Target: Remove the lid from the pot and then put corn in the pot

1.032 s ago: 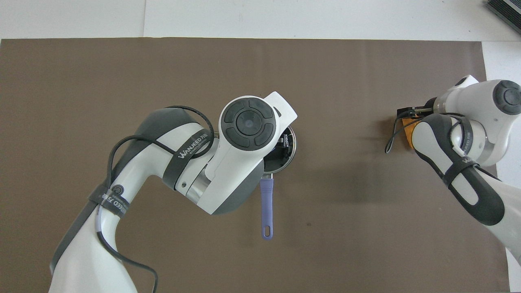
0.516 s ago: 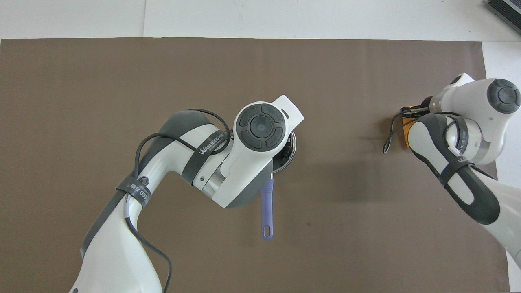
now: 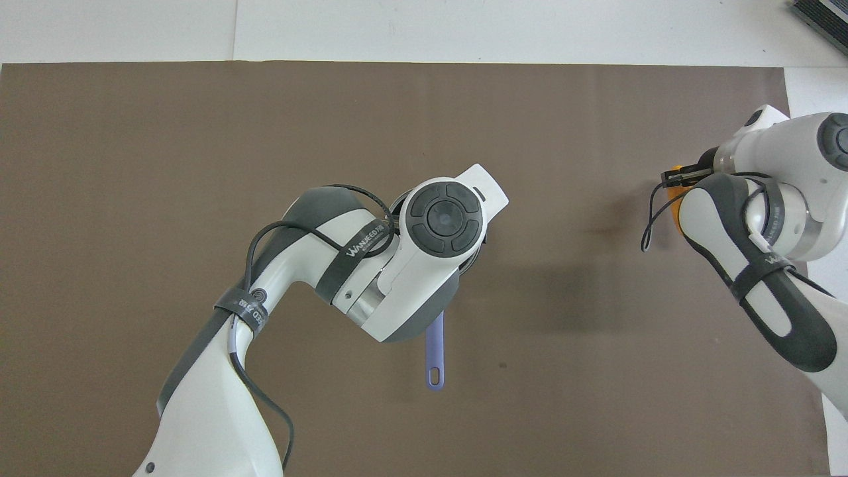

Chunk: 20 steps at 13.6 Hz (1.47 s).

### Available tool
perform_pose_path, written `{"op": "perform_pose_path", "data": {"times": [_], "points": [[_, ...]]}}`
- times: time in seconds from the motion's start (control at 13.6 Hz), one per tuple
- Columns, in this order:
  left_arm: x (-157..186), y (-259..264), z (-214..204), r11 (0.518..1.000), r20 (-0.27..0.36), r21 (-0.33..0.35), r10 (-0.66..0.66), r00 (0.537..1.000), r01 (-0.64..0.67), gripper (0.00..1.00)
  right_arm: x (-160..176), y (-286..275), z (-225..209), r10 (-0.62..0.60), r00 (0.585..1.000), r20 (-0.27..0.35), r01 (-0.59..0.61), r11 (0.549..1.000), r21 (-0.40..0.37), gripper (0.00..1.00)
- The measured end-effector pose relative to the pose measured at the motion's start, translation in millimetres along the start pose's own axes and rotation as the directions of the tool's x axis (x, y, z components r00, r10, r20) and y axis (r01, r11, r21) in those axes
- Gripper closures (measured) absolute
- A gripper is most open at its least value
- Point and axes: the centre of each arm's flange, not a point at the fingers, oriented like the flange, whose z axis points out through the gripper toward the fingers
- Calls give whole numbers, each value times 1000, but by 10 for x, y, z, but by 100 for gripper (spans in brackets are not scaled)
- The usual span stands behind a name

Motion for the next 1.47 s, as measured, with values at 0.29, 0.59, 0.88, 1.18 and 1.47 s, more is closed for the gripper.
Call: {"op": "perform_pose_path", "data": {"times": [0.29, 0.59, 0.88, 1.18, 1.47], "points": [[16, -28, 6, 1000, -1, 3, -4, 1000, 4, 0, -26, -114, -658, -16, 1000, 15, 16, 1000, 12, 58], [11, -26, 24, 1000, 2, 5, -4, 1000, 4, 0, -58, -287, -1017, -38, 999, 22, 37, 999, 20, 58], [-6, -26, 83, 1000, 10, 9, -2, 1000, 2, 9, -42, -363, -998, -44, 999, 26, 43, 999, 23, 58], [-5, -28, 91, 1000, 8, 8, -4, 1000, 4, 26, -3, -389, -1079, -43, 999, 22, 42, 999, 23, 58], [-1, -30, 89, 1000, 5, 7, -5, 1000, 5, 39, 19, -474, -1107, -35, 999, 28, 34, 999, 26, 58]]}}
